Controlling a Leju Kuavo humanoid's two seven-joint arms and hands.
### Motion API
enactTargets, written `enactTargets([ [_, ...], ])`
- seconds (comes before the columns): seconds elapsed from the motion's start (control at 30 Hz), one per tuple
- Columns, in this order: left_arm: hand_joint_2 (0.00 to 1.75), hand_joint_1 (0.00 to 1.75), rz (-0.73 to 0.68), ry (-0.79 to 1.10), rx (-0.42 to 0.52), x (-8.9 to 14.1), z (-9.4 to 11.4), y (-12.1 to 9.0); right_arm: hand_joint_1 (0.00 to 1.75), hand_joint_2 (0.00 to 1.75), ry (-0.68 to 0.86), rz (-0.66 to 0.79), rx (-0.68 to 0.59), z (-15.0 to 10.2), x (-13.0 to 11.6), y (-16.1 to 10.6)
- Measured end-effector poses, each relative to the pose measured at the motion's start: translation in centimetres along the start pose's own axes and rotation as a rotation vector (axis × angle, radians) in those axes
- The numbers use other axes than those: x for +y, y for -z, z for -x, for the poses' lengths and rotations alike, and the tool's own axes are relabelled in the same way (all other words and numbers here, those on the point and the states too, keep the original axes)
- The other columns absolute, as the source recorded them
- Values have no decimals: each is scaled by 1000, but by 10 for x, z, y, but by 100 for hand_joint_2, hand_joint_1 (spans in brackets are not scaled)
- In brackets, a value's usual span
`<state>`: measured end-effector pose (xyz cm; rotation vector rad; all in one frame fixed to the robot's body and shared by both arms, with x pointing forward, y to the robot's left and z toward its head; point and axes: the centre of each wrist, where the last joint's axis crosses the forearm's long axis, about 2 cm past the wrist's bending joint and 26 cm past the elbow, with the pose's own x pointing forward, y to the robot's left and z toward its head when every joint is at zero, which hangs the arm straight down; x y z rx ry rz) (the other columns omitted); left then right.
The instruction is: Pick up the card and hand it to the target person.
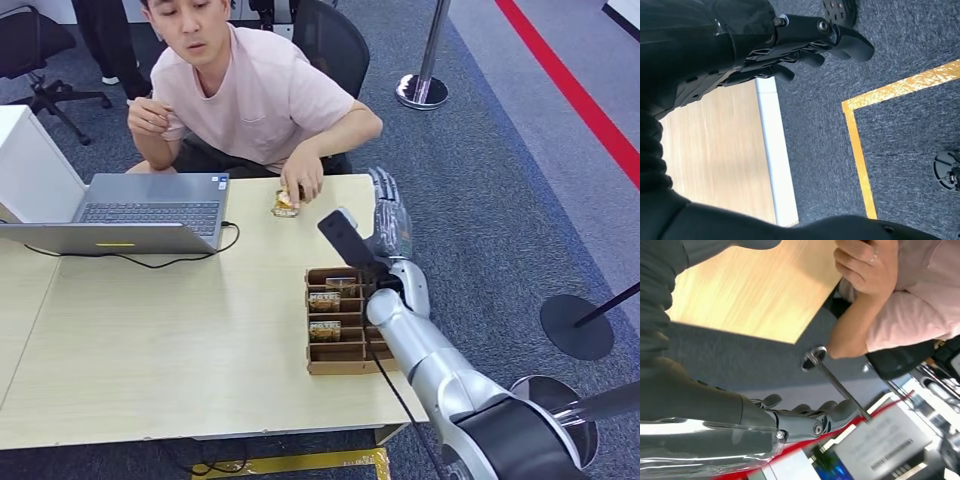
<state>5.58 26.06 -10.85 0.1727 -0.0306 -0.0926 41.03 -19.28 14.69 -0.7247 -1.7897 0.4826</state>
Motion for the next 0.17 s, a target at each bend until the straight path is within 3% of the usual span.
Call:
enactTargets([
  [0.17,0,0,-2,-9,2,0,0,0,0,175,293,-6,131,18,-15,8],
])
